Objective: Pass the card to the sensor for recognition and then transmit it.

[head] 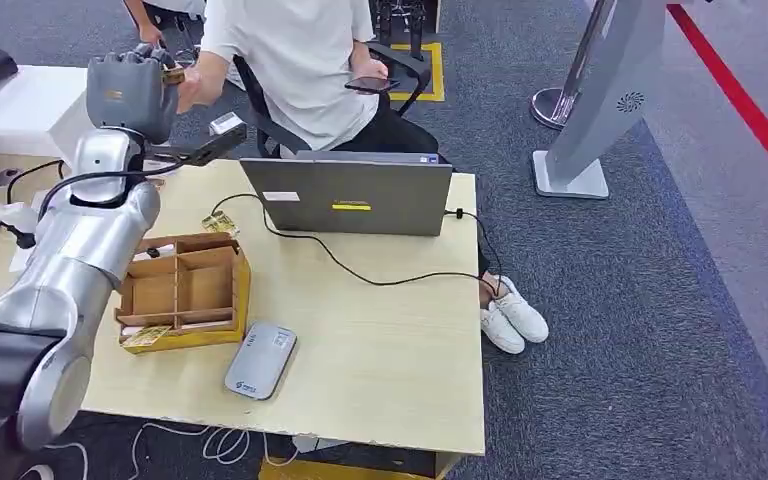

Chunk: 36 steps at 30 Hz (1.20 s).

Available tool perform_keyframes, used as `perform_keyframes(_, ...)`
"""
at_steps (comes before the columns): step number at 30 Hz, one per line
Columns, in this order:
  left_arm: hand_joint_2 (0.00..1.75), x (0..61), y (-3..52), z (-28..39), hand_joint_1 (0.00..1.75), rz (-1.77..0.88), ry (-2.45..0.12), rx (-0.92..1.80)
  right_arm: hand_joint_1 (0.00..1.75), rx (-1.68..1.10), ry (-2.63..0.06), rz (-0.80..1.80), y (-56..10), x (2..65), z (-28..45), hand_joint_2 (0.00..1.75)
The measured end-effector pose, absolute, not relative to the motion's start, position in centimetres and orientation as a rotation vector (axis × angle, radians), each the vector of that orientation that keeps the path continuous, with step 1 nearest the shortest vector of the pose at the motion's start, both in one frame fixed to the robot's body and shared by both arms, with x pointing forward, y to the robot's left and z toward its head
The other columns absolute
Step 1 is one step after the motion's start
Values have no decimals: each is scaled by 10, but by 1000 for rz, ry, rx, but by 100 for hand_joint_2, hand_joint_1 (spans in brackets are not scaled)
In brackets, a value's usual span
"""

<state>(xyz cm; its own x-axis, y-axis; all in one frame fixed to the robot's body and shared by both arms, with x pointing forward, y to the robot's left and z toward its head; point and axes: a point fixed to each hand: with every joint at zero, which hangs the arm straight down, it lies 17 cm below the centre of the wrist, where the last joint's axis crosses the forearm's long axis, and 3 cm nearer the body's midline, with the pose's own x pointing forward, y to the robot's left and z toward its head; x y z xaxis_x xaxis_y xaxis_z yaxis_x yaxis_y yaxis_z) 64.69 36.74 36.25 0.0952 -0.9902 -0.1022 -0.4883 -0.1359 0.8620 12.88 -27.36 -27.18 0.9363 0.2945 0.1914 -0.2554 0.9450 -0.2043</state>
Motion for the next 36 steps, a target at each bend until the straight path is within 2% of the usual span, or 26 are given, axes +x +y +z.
perform_keyframes(5,175,640,387,358,0,-941,-1462,1741,0,-181,-231,262,-275,125,-273,175)
perform_keyframes(11,175,607,452,339,0,-905,-1467,1744,0,-183,-219,248,-276,104,-277,175)
perform_keyframes(12,175,601,461,341,0,-904,-1464,1758,0,-183,-215,246,-277,101,-277,0)
perform_keyframes(17,175,566,512,344,0,-816,-1499,1743,0,-185,-242,195,-280,105,-276,0)
perform_keyframes(22,175,480,619,340,0,-655,-1489,1753,0,-189,-228,152,-287,87,-279,0)
perform_keyframes(26,175,394,730,342,0,-414,-1388,1754,0,-192,-219,121,-293,84,-279,0)
perform_keyframes(30,175,271,855,323,0,20,-1317,1661,0,-191,-199,101,-302,72,-281,0)
perform_keyframes(33,175,206,897,281,0,293,-1249,1562,0,-198,-197,97,-309,70,-281,0)
perform_keyframes(36,175,146,917,213,0,743,-1225,1330,0,-203,-217,92,-314,75,-280,0)
